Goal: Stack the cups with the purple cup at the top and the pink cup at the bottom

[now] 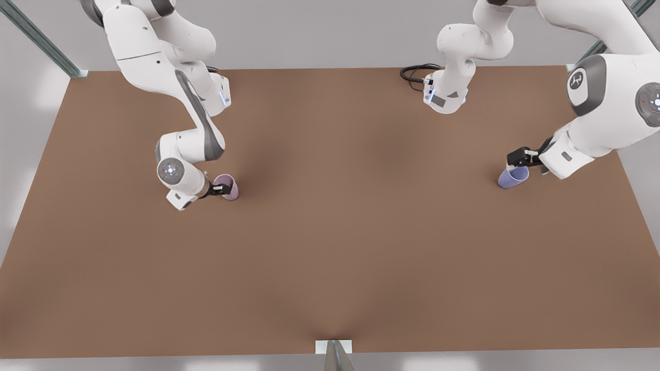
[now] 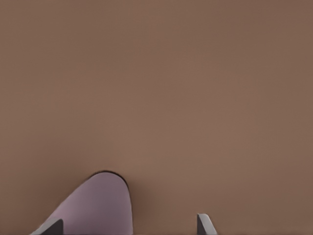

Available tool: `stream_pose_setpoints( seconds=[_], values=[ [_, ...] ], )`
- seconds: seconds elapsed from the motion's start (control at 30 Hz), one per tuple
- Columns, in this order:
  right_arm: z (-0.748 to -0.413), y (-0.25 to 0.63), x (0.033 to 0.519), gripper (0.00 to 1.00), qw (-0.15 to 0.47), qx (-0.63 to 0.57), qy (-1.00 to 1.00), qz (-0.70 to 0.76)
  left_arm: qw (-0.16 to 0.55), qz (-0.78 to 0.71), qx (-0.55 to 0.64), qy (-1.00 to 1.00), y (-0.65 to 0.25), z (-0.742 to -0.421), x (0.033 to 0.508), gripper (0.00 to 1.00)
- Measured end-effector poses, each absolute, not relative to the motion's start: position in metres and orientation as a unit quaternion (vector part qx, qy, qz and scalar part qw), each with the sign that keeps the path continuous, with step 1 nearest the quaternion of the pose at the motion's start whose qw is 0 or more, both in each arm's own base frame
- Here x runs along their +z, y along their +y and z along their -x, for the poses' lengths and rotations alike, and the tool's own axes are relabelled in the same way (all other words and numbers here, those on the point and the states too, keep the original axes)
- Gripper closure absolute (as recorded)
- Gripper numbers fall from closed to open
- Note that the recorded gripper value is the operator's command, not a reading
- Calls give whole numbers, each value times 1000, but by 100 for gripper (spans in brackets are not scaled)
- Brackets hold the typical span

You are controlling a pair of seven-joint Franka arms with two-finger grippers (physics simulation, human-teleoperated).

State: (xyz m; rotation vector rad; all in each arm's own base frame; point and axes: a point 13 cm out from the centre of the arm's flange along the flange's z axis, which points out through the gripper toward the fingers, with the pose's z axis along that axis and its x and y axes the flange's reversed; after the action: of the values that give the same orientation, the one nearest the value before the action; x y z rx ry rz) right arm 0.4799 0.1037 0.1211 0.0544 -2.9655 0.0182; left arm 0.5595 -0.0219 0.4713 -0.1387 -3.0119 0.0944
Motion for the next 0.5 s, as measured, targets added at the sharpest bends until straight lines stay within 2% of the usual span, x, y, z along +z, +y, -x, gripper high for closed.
stream_pose_setpoints(
  seconds=[0.03, 0.1, 0.17, 0.27, 0.5],
  values=[
    [-480, 104, 119, 21, 84, 5, -996, -16, 65, 46, 32, -996, -22, -559, 469, 0],
    [-482, 105, 116, 23, 76, 4, -997, -12, 70, 46, 33, -996, -22, -558, 466, 0],
    [-486, 106, 116, 23, 69, 3, -998, -9, 73, 46, 33, -996, -22, -556, 467, 0],
    [-486, 113, 117, 17, 61, 2, -998, -9, 77, 46, 33, -995, -22, -554, 466, 0],
    [-473, 123, 126, 10, 54, 5, -998, -13, 83, 46, 31, -995, -20, -553, 463, 0]
  ],
)
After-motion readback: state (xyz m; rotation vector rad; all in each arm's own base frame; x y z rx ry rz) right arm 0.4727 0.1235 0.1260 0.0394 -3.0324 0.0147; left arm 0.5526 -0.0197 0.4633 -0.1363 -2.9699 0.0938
